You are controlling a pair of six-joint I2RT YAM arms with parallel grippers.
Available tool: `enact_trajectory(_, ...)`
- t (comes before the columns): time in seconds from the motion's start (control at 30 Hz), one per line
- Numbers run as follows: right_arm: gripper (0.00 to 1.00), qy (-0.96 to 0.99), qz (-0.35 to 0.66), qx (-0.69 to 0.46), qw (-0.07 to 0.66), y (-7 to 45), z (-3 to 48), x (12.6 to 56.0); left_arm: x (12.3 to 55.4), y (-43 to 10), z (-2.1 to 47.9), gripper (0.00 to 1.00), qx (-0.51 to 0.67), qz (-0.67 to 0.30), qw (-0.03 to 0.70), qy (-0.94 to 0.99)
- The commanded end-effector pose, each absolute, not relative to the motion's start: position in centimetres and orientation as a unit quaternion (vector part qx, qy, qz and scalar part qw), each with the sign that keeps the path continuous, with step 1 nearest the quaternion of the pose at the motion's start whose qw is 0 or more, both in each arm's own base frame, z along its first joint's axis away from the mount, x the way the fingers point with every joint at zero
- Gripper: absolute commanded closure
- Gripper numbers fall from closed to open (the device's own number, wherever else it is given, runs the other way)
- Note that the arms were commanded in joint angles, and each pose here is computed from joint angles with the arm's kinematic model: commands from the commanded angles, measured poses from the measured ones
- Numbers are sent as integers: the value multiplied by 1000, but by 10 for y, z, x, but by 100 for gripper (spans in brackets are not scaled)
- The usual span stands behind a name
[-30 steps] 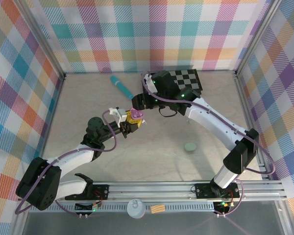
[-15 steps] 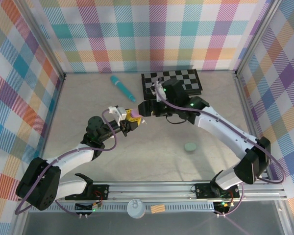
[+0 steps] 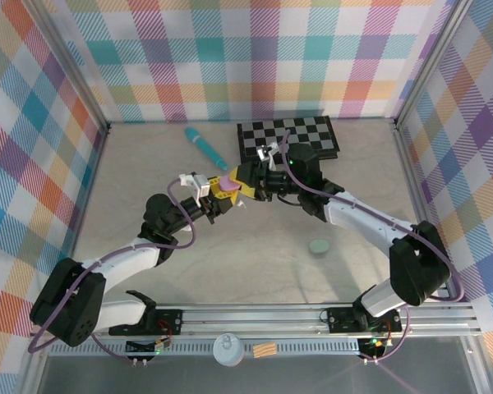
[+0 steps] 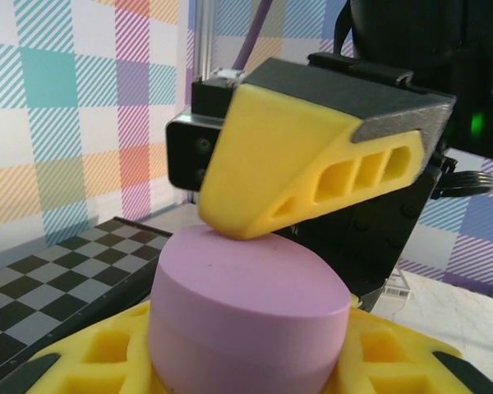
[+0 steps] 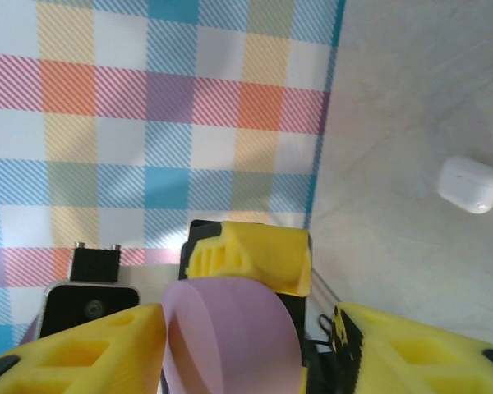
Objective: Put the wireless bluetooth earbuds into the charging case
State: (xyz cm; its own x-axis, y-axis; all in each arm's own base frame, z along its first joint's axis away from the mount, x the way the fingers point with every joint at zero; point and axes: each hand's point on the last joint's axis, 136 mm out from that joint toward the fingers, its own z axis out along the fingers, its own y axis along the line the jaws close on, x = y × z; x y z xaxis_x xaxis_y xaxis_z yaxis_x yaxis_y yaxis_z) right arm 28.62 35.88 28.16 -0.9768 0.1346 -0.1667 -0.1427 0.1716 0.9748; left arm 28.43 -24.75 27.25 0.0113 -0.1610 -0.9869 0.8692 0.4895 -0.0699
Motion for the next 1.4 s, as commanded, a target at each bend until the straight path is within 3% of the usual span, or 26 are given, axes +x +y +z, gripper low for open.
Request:
enact_trajectory(0.0,50,710,697,-23,94,367,313,278,280,-252,301,75,311,-413,667,536)
enact_trajectory(0.2,74,715,693,-5,93,365,304,282,279,-253,299,75,312,-412,666,538)
enact_trajectory(0.37,81,715,692,-3,98,365,302,283,279,-253,296,69,316,-406,663,545)
enact_trajectory(0.4,81,717,690,-2,105,363,302,284,279,-253,295,64,317,-403,662,546)
enact_trajectory(0.47,81,724,679,1,119,359,299,287,279,-251,292,35,318,-395,661,553)
enact_trajectory(0.53,81,734,664,9,142,352,295,293,279,-248,288,16,318,-385,660,561)
enact_trajectory(0.63,81,761,622,25,181,334,279,307,277,-243,274,0,324,-361,648,587)
enact_trajectory(1.0,80,864,402,103,284,242,171,386,259,-242,205,0,353,-283,582,675)
enact_trajectory(1.37,79,889,352,145,255,224,86,455,264,-252,188,0,350,-263,566,699)
